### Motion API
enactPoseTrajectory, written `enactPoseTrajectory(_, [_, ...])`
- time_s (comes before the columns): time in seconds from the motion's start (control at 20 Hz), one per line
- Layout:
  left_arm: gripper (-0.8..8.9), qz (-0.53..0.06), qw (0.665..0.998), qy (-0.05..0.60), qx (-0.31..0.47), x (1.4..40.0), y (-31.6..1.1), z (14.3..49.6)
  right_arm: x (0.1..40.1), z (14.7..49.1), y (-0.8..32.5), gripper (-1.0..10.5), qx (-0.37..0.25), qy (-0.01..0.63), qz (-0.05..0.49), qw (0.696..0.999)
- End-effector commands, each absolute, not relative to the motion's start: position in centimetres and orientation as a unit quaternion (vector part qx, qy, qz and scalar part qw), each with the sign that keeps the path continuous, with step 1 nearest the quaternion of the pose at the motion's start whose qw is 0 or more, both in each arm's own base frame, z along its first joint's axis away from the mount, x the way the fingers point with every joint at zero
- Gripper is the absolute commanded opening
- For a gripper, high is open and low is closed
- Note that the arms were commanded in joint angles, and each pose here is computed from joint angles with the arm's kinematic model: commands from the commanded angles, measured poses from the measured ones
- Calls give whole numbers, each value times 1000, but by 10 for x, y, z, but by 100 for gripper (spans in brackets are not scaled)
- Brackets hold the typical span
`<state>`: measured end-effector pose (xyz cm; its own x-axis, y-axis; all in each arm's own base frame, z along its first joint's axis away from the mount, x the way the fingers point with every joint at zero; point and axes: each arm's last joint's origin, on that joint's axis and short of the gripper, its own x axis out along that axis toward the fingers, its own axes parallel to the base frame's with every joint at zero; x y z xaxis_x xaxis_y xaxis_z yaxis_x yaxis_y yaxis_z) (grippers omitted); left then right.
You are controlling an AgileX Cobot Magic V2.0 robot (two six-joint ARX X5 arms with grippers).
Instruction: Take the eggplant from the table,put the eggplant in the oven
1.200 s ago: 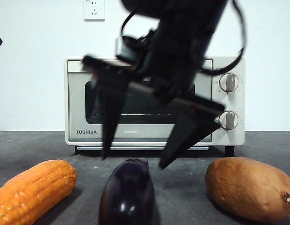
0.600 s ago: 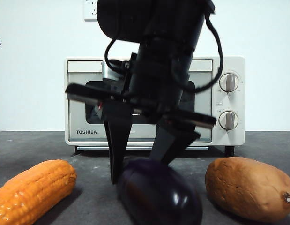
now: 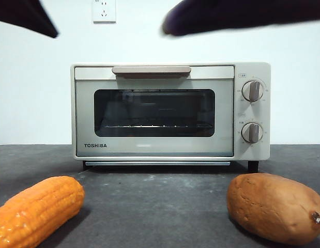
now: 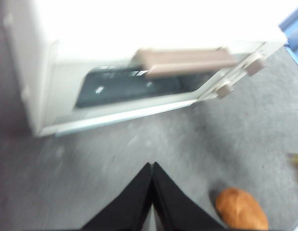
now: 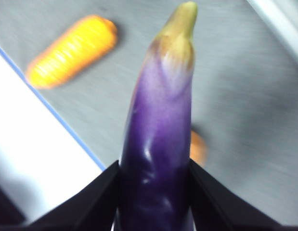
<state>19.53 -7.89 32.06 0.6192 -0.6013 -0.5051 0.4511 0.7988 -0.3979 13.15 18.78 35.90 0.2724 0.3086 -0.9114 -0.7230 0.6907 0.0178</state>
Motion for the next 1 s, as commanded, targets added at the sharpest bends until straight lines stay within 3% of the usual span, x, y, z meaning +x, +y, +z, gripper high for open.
enactPoseTrajectory(0.05, [6,-309,895,308,-88,215,-96,333,121,376,173,150,-231,463,325,791])
enactPoseTrajectory(0.5, [6,-343,885,315,-27,292,-170,347,88,406,117,150,-214,389,285,850])
enactPoseTrajectory(0.9, [6,-344,866,362,33,303,-195,324,71,417,87,150,-188,350,254,882])
enactPoseTrajectory(1.0, [6,-321,869,372,62,306,-197,315,68,418,84,150,-185,346,255,884])
